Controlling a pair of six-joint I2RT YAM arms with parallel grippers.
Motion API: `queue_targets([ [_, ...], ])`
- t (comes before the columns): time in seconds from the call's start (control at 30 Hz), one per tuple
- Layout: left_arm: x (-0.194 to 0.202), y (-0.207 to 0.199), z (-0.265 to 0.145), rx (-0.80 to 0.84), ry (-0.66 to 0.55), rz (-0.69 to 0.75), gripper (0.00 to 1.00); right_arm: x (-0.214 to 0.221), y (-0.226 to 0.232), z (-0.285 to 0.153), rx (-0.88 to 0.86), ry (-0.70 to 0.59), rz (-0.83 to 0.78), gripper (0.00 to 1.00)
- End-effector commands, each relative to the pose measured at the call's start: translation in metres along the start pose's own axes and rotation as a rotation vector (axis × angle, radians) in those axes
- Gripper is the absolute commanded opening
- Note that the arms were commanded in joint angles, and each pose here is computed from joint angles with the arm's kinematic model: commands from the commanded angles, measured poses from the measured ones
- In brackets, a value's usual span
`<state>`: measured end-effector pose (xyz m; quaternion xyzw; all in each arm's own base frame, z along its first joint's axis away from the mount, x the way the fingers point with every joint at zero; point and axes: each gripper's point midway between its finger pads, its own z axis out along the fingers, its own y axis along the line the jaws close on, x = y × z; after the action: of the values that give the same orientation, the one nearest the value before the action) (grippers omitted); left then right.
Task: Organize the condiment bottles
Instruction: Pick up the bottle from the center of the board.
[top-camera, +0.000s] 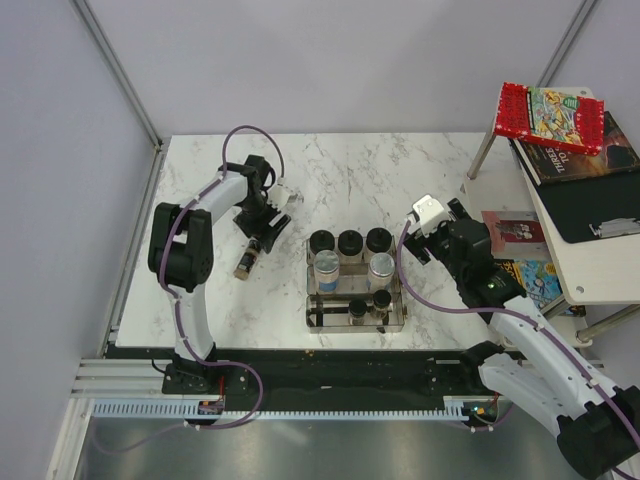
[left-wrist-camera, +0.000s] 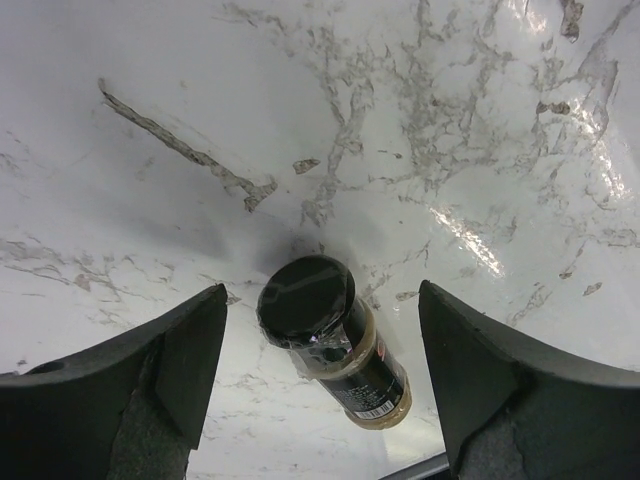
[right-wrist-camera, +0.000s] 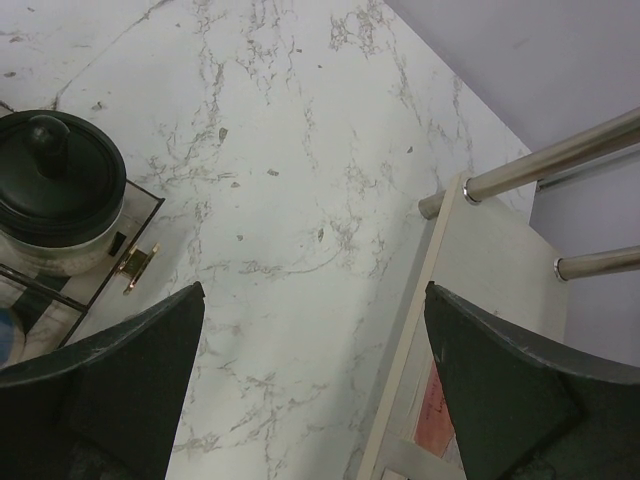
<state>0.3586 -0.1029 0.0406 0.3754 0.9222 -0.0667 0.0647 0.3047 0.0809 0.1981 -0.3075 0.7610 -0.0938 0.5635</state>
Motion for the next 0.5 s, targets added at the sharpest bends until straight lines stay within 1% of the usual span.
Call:
queue_targets([
  [0.0, 0.016, -0.010, 0.006, 0.050, 0.038, -0.087, 0.83, -0.008, -0.002, -0.004, -0.002, -0.029, 0.004, 0.98],
  [0.13, 0.025, -0.010, 0.008, 0.060, 0.048, -0.111, 0.83, -0.009, -0.002, -0.005, -0.007, -0.035, 0.004, 0.98],
  [0.2, 0.027, -0.011, 0.009, 0.069, 0.050, -0.118, 0.81, -0.010, -0.002, -0.005, -0.007, -0.039, 0.006, 0.98],
  [0.23, 0.026, -0.012, 0.009, 0.077, 0.044, -0.120, 0.79, -0.010, -0.002, -0.006, -0.008, -0.041, 0.007, 0.98],
  [0.37, 0.024, -0.012, 0.011, 0.081, 0.043, -0.130, 0.68, -0.010, -0.002, -0.006, -0.009, -0.042, 0.007, 0.98],
  [0.47, 0.021, -0.011, 0.013, 0.084, 0.040, -0.134, 0.65, -0.010, -0.002, -0.006, -0.008, -0.043, 0.006, 0.98],
])
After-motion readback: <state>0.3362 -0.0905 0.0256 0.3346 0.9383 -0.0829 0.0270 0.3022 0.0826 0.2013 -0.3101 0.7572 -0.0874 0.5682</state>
